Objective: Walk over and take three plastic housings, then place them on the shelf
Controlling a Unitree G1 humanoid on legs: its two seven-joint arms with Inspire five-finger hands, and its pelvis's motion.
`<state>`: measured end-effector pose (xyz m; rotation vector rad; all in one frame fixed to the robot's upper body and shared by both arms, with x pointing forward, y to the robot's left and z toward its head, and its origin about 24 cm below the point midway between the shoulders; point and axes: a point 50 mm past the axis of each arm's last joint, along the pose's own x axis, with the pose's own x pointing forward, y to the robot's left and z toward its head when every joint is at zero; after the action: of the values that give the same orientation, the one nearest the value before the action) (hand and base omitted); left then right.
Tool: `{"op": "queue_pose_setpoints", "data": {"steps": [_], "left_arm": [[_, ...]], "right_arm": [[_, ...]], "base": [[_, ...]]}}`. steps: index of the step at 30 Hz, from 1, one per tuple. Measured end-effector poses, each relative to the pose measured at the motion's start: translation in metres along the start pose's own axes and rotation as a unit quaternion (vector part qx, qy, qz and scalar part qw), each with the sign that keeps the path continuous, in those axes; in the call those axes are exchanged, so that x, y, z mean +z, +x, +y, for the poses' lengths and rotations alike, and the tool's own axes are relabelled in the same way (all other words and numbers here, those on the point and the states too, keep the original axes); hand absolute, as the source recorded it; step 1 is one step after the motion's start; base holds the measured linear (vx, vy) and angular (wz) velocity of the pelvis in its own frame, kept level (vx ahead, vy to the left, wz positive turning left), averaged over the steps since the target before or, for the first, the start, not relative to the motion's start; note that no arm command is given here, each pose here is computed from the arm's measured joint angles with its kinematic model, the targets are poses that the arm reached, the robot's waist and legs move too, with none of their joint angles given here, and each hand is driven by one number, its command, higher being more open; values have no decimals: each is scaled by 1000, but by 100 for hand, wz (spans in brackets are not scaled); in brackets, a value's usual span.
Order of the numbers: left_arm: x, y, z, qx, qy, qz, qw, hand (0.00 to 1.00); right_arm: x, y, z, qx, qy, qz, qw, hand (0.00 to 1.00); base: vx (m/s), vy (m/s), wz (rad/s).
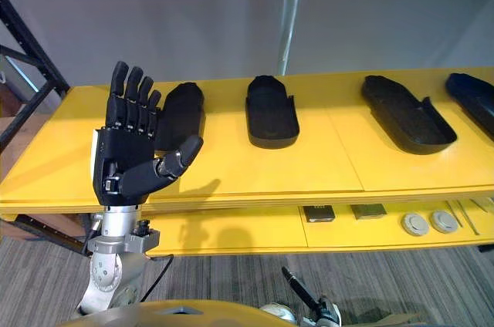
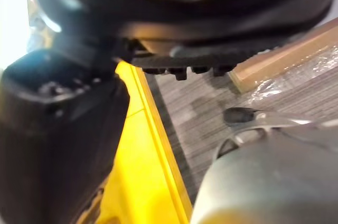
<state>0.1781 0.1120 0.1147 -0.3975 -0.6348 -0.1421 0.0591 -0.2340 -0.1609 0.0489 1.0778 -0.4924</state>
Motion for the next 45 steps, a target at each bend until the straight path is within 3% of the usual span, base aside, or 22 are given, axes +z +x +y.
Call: {"op": "queue_pose_setpoints", "data": {"steps": [4,8,11,16,22,30,37,45], "left_arm": [[1,11,-11,-40,-12,-22,999,100],[4,27,-16,-52,-13,-53,997,100],[6,37,-17,-35,-10,-73,997,100],[4,44,-19,-7,5,-69,998,100],[-2,44,-18,27,40,-45,998,100],[8,34,9,131,92,-40,986,100],[13,32,7,142,82,-48,985,100],[13,23,-3,108,55,-49,991,100]], "right_arm": [[33,-5,16,9,-47,-110,993,100],[82,-35,41,15,-112,-284,952,100],[131,-73,56,30,-92,-426,899,100],[172,-118,44,12,-29,-538,842,100],[164,-126,15,-28,24,-529,848,100],[159,-129,3,-34,55,-528,847,100],[166,-145,36,43,70,-548,833,100],[135,-141,48,49,93,-488,866,100]], "base": [[-9,-23,-49],[-28,-36,-66],[-73,-28,-79],[-85,-25,-75],[-54,-4,-60],[-1,5,-111],[-96,29,22],[-175,0,-8]]}}
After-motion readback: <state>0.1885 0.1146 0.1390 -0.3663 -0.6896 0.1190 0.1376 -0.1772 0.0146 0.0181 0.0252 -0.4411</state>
